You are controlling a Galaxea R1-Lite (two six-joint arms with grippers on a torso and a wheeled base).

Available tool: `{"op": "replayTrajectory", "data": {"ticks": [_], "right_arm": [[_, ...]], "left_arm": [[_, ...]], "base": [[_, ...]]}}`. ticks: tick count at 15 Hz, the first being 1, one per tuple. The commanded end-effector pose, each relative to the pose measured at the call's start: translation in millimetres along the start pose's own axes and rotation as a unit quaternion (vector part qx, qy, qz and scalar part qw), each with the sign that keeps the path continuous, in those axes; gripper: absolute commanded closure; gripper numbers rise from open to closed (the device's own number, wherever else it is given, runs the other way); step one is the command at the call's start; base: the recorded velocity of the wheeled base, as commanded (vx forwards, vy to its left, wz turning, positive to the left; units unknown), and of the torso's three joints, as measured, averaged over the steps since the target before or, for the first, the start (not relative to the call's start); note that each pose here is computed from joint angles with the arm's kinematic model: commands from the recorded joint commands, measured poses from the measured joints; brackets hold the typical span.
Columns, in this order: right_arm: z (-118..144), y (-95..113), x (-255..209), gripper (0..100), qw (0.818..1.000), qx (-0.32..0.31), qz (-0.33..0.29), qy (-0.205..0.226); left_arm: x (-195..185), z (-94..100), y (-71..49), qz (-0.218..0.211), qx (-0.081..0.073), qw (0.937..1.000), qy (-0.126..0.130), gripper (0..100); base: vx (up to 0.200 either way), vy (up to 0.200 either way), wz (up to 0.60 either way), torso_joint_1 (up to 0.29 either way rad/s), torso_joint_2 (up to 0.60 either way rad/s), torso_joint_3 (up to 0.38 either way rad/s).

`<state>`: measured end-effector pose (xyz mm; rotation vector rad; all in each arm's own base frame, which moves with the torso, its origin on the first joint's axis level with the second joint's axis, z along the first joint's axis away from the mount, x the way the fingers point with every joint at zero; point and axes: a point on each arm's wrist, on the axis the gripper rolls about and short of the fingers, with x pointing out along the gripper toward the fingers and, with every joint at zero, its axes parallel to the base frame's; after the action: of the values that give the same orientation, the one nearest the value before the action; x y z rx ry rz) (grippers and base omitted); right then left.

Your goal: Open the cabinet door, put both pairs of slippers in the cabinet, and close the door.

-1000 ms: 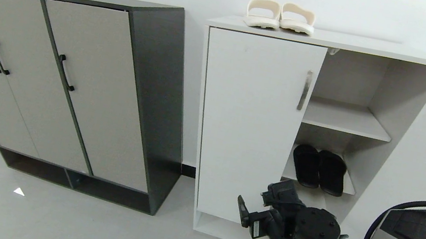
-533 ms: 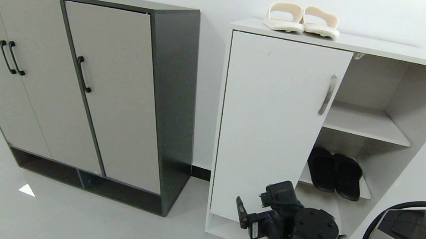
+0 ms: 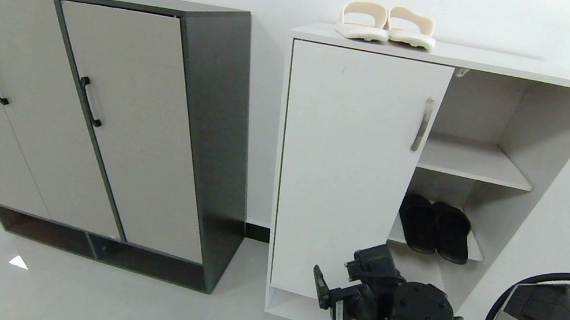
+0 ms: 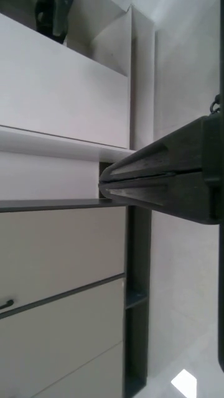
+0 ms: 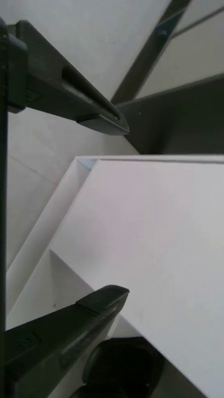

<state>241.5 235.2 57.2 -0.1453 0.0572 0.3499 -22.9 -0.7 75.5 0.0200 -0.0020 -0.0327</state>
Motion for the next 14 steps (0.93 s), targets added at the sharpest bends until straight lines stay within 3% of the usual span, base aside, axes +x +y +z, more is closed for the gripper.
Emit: {"op": "replayTrajectory", "data": {"ticks": [1,10,14], "right_arm": [[-2.9,0.1,1.5,0,1.000,-0.002,-0.001,0.003],[-4.1,0.1,1.2,0,1.000,-0.003,-0.001,0.006],[-3.7,-0.3,1.6,0,1.000,-0.001,-0.002,0.005]], "left_arm": [[0.1,0.0,0.0,0.000,0.000,1.0000,0.001,100],[0.1,0.0,0.0,0.000,0.000,1.0000,0.001,100],[0.1,0.0,0.0,0.000,0.000,1.0000,0.001,100]], "base": [[0.000,0.000,0.00,0.000,0.00,0.000],[0.000,0.000,0.00,0.000,0.00,0.000],[0.000,0.000,0.00,0.018,-0.20,-0.299]]}}
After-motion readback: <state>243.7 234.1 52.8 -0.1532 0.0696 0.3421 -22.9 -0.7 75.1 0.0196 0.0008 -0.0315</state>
